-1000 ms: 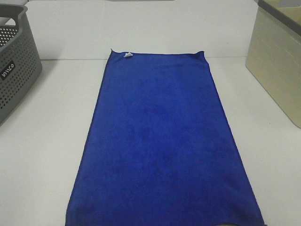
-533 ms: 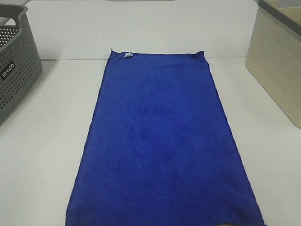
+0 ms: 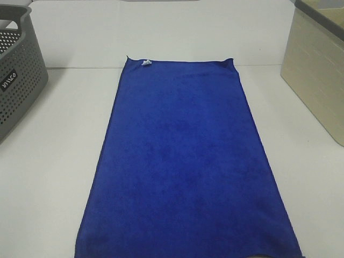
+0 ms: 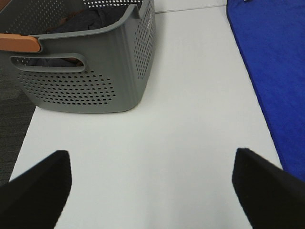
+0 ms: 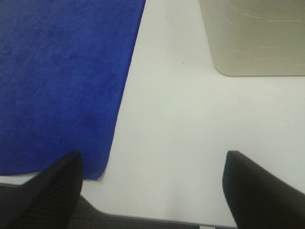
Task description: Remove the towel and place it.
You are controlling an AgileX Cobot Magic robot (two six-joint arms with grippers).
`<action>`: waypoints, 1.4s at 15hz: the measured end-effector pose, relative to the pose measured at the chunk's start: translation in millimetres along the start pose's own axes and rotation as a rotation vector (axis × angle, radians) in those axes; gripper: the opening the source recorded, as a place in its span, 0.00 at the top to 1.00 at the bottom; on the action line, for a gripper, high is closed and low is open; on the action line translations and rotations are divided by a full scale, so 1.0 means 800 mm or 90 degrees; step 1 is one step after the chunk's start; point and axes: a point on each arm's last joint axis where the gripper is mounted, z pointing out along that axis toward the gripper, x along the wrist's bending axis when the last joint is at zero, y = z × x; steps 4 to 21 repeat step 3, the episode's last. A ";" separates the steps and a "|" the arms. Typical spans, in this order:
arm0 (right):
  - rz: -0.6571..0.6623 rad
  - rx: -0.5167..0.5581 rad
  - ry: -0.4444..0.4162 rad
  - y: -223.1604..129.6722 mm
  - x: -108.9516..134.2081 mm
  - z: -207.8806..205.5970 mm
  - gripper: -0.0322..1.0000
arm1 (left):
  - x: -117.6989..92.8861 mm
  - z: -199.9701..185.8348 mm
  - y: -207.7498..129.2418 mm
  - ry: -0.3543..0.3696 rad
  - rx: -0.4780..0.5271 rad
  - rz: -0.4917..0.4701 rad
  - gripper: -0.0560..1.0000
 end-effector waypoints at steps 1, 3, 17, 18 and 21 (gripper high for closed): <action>0.000 0.000 0.000 0.000 0.000 0.000 0.20 | 0.000 0.000 0.000 0.000 0.000 0.000 0.13; 0.000 0.002 0.000 -0.001 0.000 0.001 0.20 | 0.000 0.000 0.000 0.000 0.000 0.000 0.13; 0.000 0.002 0.000 -0.001 0.000 0.001 0.20 | 0.000 0.000 0.000 0.000 0.000 0.000 0.13; 0.000 0.002 0.000 -0.001 0.000 0.001 0.20 | 0.000 0.000 0.000 0.000 0.000 0.000 0.13; 0.000 0.002 0.000 -0.001 0.000 0.001 0.20 | 0.000 0.000 0.000 0.000 0.000 0.000 0.13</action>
